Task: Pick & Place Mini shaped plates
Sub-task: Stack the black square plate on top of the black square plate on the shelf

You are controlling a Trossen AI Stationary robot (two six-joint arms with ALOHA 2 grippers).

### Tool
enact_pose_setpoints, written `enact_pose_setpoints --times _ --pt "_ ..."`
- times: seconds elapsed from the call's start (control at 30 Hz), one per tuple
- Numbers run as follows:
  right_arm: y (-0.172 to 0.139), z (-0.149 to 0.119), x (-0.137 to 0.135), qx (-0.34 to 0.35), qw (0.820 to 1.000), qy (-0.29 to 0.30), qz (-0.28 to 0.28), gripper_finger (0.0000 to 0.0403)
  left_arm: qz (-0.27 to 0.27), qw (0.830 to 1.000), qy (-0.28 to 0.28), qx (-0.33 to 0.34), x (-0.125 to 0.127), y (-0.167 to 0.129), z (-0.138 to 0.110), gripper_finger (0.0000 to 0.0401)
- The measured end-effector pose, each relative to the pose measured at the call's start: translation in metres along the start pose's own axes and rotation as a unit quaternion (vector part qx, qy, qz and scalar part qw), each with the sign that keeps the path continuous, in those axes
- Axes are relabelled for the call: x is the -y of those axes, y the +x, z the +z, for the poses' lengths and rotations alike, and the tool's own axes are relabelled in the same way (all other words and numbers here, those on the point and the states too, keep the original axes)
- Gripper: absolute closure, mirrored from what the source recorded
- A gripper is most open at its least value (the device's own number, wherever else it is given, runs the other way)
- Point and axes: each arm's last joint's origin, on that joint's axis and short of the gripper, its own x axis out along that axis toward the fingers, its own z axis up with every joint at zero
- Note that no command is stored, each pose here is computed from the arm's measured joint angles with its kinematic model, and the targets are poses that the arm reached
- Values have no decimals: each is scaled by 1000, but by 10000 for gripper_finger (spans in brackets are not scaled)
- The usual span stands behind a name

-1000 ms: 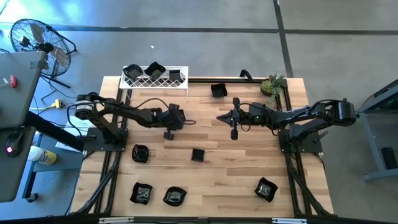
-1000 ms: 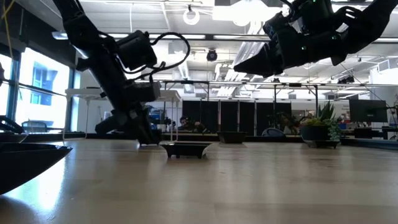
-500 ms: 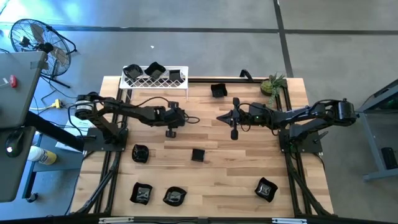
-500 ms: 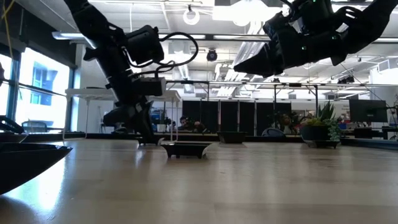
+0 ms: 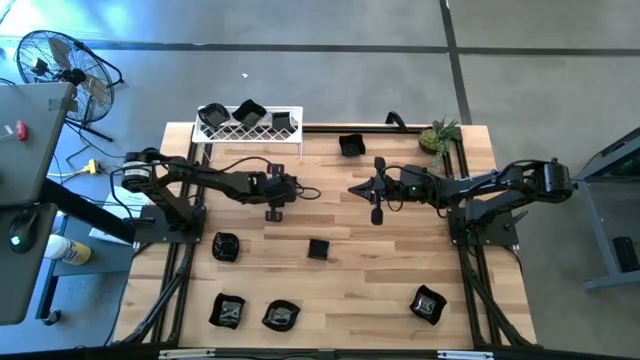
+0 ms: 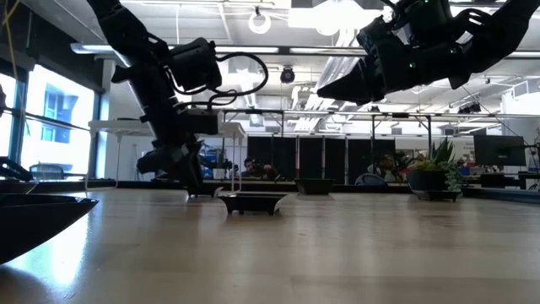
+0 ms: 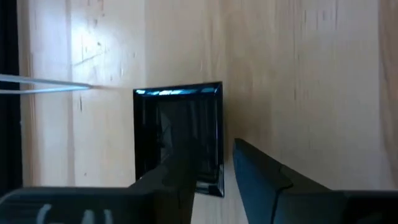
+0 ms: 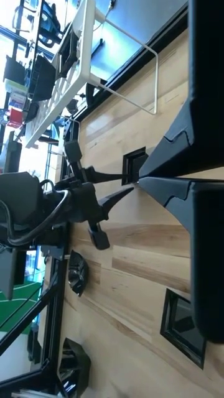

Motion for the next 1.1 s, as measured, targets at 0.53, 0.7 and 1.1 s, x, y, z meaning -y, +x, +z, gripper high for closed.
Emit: enact_pose_setpoints --times 0.53,0.7,1.1 --pt "0 0 0 0 1000 0 0 400 -9 999 -30 15 0 0 2 351" --pt "0 0 0 0 1000 0 0 399 -8 999 -32 14 0 0 2 351" --pt "0 0 0 0 1000 0 0 399 -1 999 -39 0 3 8 1 314"
